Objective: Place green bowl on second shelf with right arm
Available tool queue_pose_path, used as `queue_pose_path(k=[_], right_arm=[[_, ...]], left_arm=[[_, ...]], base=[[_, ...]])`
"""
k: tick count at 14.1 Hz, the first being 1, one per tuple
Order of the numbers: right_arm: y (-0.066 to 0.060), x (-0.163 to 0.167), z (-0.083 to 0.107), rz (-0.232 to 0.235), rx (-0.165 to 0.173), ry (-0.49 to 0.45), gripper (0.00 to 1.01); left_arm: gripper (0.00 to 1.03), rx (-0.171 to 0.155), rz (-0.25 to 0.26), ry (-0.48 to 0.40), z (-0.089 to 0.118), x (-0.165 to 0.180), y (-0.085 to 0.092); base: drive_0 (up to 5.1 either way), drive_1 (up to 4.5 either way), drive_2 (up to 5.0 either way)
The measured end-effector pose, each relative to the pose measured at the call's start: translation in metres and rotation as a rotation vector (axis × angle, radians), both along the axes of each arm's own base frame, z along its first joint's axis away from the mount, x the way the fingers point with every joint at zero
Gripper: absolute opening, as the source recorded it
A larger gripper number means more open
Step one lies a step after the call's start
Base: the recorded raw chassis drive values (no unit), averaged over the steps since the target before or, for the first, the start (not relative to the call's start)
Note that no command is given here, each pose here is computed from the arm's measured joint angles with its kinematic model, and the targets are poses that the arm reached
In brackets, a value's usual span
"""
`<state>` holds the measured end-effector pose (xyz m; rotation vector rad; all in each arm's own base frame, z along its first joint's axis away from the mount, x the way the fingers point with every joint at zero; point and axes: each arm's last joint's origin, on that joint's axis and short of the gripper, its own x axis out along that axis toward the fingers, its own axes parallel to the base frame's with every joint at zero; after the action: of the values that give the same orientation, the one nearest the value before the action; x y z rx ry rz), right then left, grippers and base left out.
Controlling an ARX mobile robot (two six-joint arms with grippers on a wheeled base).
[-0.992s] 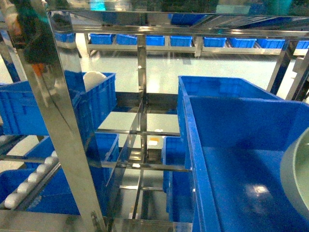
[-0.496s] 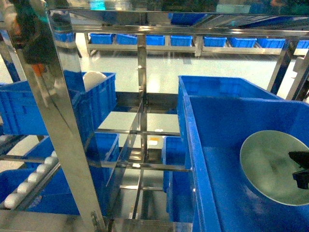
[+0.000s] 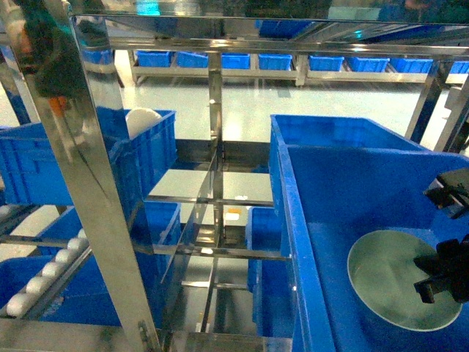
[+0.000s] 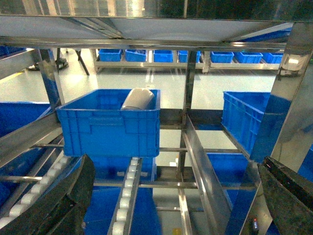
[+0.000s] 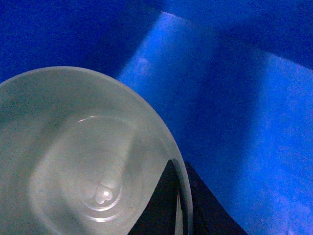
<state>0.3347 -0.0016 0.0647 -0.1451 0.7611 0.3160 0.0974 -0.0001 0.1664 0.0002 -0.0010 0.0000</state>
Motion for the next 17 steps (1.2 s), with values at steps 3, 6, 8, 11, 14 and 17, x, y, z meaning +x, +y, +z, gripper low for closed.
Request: queue_pose_path(k=[3, 6, 8, 11, 14, 17], right_arm=[[0.0, 0.005, 0.004, -0.003, -0.007, -0.014, 0.02], [0.003, -0.006, -0.003, 0.001, -0.037, -0.008, 0.46], [0.003, -0.016, -0.007, -0.013, -0.032, -0.025, 0.7], [0.007, -0.032, 0.021, -0.043, -0.037, -0.212, 0.98], [0.001, -0.072, 0.042, -0.078, -0.029, -0.287, 0.98], [-0.008, -0.13, 0.075, -0.103, -0.003, -0.343, 0.98]], left_arm=[[0.98, 0.0, 0.0, 0.0, 0.0, 0.0, 0.0], [0.98, 0.0, 0.0, 0.0, 0.0, 0.0, 0.0], [0.98, 0.0, 0.0, 0.0, 0.0, 0.0, 0.0], [0.98, 0.0, 0.0, 0.0, 0.0, 0.0, 0.0], [0.98, 0.0, 0.0, 0.0, 0.0, 0.0, 0.0], [0.98, 0.0, 0.0, 0.0, 0.0, 0.0, 0.0]], base=[[0.0, 0.0, 0.0], [0.0, 0.0, 0.0], [0.0, 0.0, 0.0], [0.0, 0.0, 0.0], [0.0, 0.0, 0.0], [0.0, 0.0, 0.0]])
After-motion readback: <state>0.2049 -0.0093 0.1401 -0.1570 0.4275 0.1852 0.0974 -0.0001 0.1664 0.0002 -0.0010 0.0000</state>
